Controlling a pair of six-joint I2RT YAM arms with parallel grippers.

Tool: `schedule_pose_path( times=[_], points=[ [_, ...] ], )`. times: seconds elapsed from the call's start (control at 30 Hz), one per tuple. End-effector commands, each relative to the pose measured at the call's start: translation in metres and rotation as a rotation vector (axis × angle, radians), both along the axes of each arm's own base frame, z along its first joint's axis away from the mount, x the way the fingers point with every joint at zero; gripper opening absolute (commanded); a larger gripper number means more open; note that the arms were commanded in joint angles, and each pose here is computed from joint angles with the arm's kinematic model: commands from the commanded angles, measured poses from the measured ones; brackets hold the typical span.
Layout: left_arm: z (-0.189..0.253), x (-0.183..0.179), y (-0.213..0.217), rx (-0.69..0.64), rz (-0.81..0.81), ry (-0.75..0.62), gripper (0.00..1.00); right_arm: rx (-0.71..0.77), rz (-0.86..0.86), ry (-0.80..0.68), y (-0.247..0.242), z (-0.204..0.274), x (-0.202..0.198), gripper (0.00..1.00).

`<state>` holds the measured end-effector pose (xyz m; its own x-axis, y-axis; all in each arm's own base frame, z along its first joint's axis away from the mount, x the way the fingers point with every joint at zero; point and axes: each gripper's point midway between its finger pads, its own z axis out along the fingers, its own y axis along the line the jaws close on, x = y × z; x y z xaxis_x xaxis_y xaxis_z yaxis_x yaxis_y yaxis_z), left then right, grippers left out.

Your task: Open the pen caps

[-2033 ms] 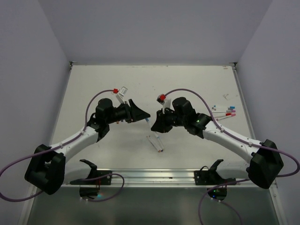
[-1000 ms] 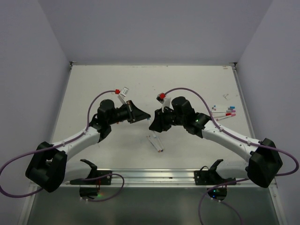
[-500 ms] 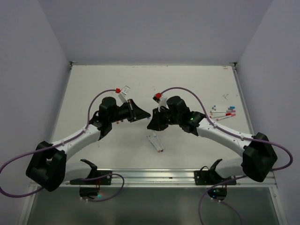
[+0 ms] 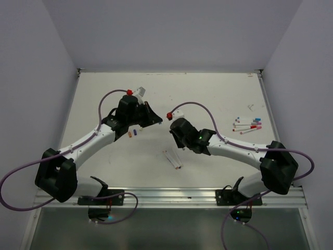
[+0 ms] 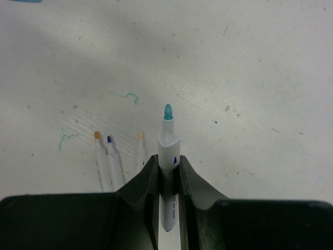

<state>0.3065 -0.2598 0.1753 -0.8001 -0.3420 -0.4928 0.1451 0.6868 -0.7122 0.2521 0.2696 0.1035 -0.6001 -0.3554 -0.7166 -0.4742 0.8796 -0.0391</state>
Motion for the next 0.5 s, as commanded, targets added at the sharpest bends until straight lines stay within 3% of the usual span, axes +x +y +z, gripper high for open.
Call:
schedule_pose_path(
  times=[0.0, 0.23, 0.47],
  points=[
    [-0.013, 0.002, 0.008, 0.065, 0.010, -0.016, 0.00, -0.055, -0.033, -0.027, -0.014, 0.004, 0.006, 0.00],
    [-0.058, -0.002, 0.012, 0.150, -0.030, 0.035, 0.00, -0.076, -0.012, 0.099, -0.020, -0.034, -0.013, 0.00],
    [-0.075, 0.002, 0.018, 0.201, -0.021, 0.033, 0.00, -0.043, 0.001, 0.171, -0.019, -0.057, -0.029, 0.00]
  ],
)
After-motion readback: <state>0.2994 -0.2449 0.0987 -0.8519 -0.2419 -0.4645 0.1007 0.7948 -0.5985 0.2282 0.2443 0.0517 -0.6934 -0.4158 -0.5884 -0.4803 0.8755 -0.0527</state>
